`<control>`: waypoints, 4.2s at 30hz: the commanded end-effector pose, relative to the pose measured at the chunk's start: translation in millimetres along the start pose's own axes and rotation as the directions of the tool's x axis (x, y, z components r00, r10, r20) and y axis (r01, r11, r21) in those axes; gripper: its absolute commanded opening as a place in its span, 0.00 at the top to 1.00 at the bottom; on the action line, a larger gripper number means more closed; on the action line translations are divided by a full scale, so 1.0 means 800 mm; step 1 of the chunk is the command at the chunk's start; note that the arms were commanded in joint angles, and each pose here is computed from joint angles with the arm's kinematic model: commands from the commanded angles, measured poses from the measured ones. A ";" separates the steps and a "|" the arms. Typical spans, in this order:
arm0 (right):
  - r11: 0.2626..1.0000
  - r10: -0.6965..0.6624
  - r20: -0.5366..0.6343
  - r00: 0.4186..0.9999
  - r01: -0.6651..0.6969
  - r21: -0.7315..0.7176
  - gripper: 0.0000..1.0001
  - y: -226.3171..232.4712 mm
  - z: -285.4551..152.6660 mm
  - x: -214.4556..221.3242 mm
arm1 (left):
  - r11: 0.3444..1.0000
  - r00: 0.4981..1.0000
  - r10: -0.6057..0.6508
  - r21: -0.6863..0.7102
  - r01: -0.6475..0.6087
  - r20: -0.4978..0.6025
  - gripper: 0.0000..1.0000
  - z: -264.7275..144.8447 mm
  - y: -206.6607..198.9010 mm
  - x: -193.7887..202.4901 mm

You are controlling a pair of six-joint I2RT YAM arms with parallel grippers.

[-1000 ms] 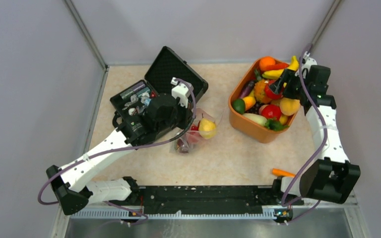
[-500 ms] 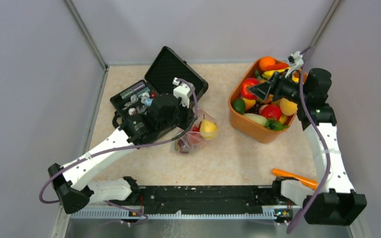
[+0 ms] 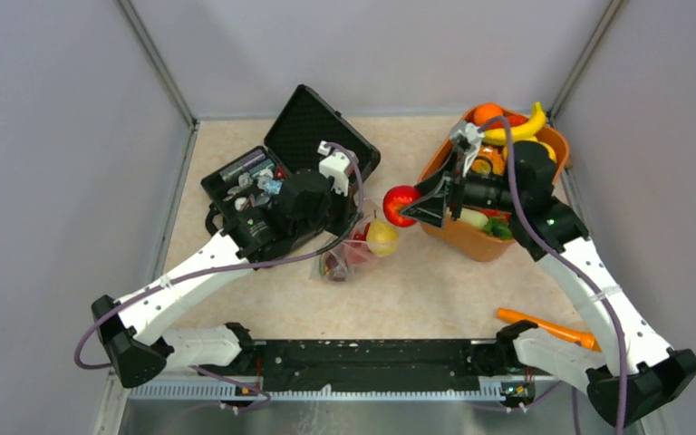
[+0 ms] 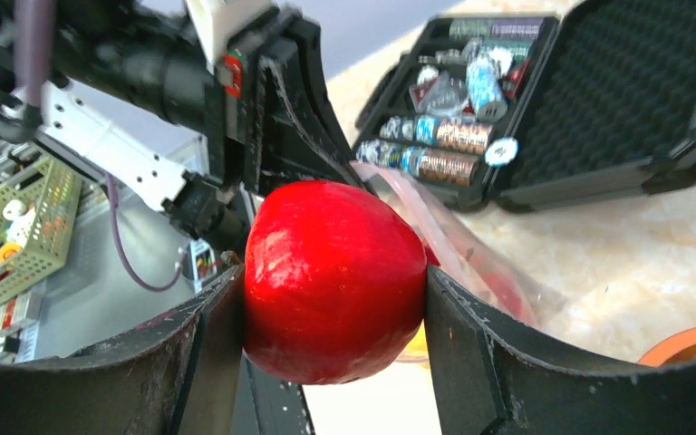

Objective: Place the food in the zip-top bag and seal the zipper
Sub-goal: Place the fake fruit in the zipper food storage bag, then adjust the zipper food storage bag at the center of the board.

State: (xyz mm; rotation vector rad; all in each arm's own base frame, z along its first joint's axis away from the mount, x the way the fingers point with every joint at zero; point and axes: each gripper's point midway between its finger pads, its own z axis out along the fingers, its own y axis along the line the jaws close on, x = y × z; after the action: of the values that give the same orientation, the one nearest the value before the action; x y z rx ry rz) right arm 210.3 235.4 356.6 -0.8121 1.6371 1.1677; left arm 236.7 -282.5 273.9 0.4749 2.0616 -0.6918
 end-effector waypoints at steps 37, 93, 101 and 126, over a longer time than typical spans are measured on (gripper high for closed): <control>0.992 0.067 -0.103 0.992 -0.055 0.115 0.14 -0.029 0.092 0.058 | 0.997 0.992 -0.033 -0.062 0.041 0.123 1.00 -0.017 0.006 -0.051; 0.892 0.175 0.033 0.984 -0.173 0.417 1.00 -0.071 0.082 -0.002 | 0.972 0.994 0.053 0.224 -0.073 0.097 0.65 -0.053 -0.037 -0.053; 0.947 -0.057 -0.074 0.996 0.077 0.311 1.00 -0.052 0.078 -0.014 | 0.971 0.967 0.098 0.191 -0.146 0.237 0.21 -0.106 -0.029 -0.078; 0.806 -0.535 -0.187 0.824 0.432 -0.404 1.00 0.086 0.027 -0.013 | 0.801 0.849 0.327 0.356 -0.482 0.416 0.01 -0.140 -0.067 -0.093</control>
State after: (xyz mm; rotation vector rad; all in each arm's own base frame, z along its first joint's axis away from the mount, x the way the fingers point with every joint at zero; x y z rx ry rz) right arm 171.7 279.0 393.1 -1.4703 1.3964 0.9766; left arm 191.4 -248.9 375.4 0.8255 1.6231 -0.8695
